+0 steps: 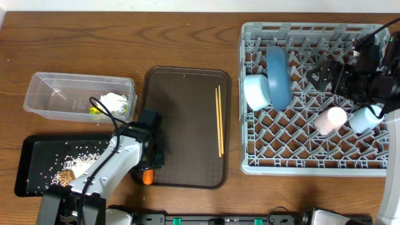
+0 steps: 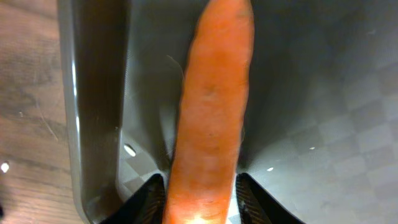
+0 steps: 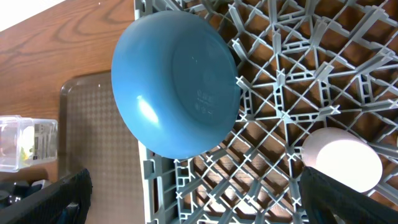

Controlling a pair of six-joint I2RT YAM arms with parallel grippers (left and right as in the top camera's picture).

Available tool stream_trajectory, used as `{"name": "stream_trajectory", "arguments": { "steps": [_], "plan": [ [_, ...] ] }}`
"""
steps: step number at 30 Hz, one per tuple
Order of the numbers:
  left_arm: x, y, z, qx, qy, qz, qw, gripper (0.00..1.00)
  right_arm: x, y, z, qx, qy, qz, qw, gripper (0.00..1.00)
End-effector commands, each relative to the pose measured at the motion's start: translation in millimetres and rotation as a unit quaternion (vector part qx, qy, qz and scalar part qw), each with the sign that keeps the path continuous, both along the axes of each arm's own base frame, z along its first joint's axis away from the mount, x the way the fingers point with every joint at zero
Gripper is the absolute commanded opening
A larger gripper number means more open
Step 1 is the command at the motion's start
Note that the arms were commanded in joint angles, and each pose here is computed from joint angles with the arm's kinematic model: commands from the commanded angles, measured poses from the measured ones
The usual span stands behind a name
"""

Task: Sort waste into correct bins and load items into the dishwasher rack
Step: 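Grasp the orange carrot with the left gripper, then drop the carrot onto the black tray and raise the left gripper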

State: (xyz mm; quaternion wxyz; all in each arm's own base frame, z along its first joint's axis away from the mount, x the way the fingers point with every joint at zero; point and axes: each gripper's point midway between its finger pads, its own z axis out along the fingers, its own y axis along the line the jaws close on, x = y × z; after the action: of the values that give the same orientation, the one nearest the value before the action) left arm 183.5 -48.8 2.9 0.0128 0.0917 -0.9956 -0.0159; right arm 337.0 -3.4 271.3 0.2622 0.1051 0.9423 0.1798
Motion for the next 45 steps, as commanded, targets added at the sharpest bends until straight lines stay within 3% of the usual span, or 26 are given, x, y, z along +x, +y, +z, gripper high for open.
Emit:
{"name": "stream_trajectory", "arguments": {
  "steps": [1,3,5,10,19,23,32,38,39,41,45],
  "plan": [
    [-2.0,3.6,-0.8,0.009,0.002,0.005,1.000,0.26,-1.5,3.8,5.2,-0.008,-0.010,0.010,1.000,0.99],
    [-0.8,1.8,2.4,0.005,0.003,0.006,1.000,0.13,-1.6,3.8,5.2,-0.008,-0.010,0.011,1.000,0.99],
    [1.9,-1.6,9.0,-0.003,0.002,0.010,1.000,0.07,-1.6,3.8,5.2,-0.008,-0.010,0.011,1.000,0.99],
    [14.5,-1.9,41.0,-0.002,-0.022,0.015,1.000,0.06,-1.5,3.7,5.3,-0.008,-0.010,0.010,1.000,0.99],
    [14.2,70.8,77.8,0.073,-0.088,0.203,0.972,0.06,-1.5,3.6,5.2,-0.008,-0.010,0.010,1.000,0.99],
    [8.6,107.7,78.2,0.080,-0.088,0.308,0.944,0.06,-1.5,3.8,5.2,-0.008,-0.010,0.011,1.000,0.99],
    [1.6,182.4,81.5,0.089,-0.134,0.502,0.850,0.06,-3.3,4.2,4.2,-0.007,-0.006,0.011,1.000,0.99],
    [-7.0,193.0,81.1,0.093,-0.131,0.530,0.832,0.07,-5.7,4.7,2.7,-0.006,0.001,0.011,1.000,0.99],
    [-7.0,193.0,81.1,0.093,-0.131,0.530,0.833,0.14,-6.0,4.8,2.6,-0.006,0.001,0.011,1.000,0.99],
    [-6.8,193.0,81.2,0.093,-0.131,0.530,0.832,0.41,-7.1,5.1,2.0,-0.005,0.004,0.011,1.000,0.99],
    [-6.1,192.3,81.7,0.090,-0.132,0.525,0.836,0.54,-9.9,5.9,0.5,-0.004,0.010,0.012,1.000,0.99]
  ]
}}
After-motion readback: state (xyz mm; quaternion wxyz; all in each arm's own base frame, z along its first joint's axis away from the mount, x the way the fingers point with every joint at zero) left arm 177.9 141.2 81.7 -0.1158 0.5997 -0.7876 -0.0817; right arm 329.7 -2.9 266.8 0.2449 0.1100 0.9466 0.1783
